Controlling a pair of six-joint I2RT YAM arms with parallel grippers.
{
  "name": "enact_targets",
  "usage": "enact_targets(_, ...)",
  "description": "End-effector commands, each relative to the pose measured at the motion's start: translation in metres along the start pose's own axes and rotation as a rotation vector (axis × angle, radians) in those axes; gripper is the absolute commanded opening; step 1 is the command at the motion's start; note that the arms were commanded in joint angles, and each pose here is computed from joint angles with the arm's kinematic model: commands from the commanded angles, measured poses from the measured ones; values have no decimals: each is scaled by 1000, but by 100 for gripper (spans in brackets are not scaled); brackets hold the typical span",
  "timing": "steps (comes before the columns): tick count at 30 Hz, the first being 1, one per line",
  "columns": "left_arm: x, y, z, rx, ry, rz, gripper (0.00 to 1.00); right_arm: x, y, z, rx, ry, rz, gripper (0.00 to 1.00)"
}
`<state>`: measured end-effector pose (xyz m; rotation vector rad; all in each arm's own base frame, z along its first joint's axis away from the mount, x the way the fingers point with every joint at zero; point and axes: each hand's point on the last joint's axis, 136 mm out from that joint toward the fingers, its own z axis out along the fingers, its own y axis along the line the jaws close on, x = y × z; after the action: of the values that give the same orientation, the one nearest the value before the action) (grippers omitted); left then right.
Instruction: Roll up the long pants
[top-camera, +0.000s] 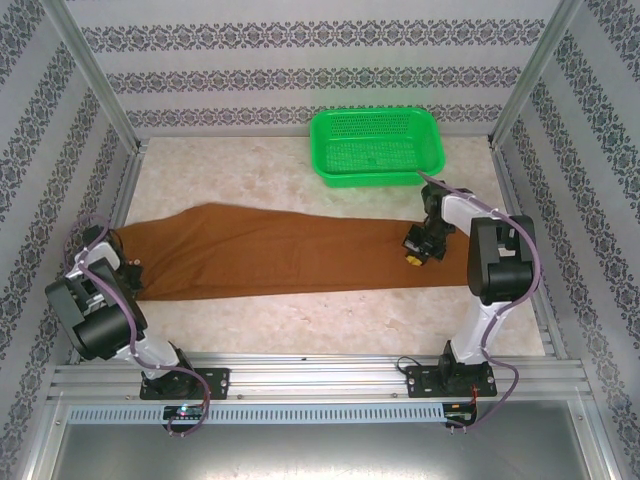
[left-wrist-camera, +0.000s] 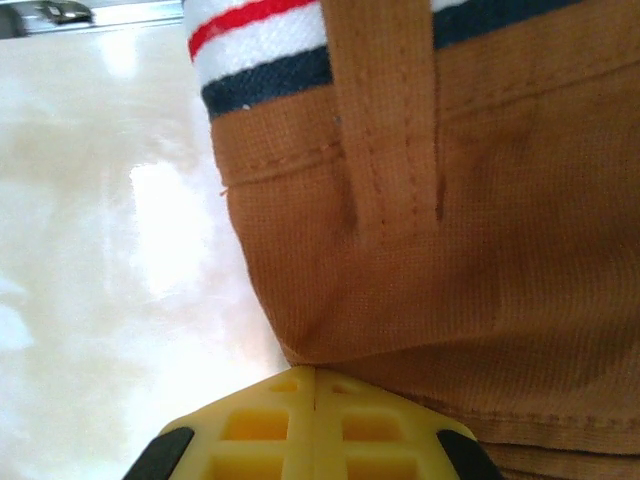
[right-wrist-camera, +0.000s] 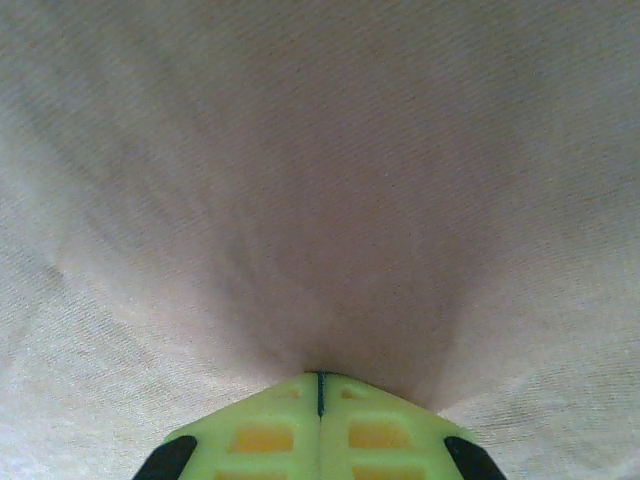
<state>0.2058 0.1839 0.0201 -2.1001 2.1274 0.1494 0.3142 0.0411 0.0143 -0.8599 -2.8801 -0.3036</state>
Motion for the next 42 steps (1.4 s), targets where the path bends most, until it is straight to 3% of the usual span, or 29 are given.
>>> enact_targets(1,-5,-31,6,107,32,-48,0,-14,-33,11,122,21,88,0)
enact_targets(7,0,-51,9,120,49,-22,0,-40,-44,6,195,38,116,0)
enact_targets(16,15,-57,11,109,78,0,0,-99,-62,-28,235,-57,200,0)
enact_targets(26,0,-77,-16,180,25,42,0,-172,-69,-56,225,-145,228,0)
enact_targets(32,-16,-95,-58,244,-101,98,0,-135,-69,-109,177,-331,212,0)
enact_targets(38,-12,-90,-71,252,-137,115,0,-74,-80,-85,194,-225,166,0)
enact_targets(42,-5,-80,-73,255,-142,117,0,-58,-95,-59,239,-165,173,0)
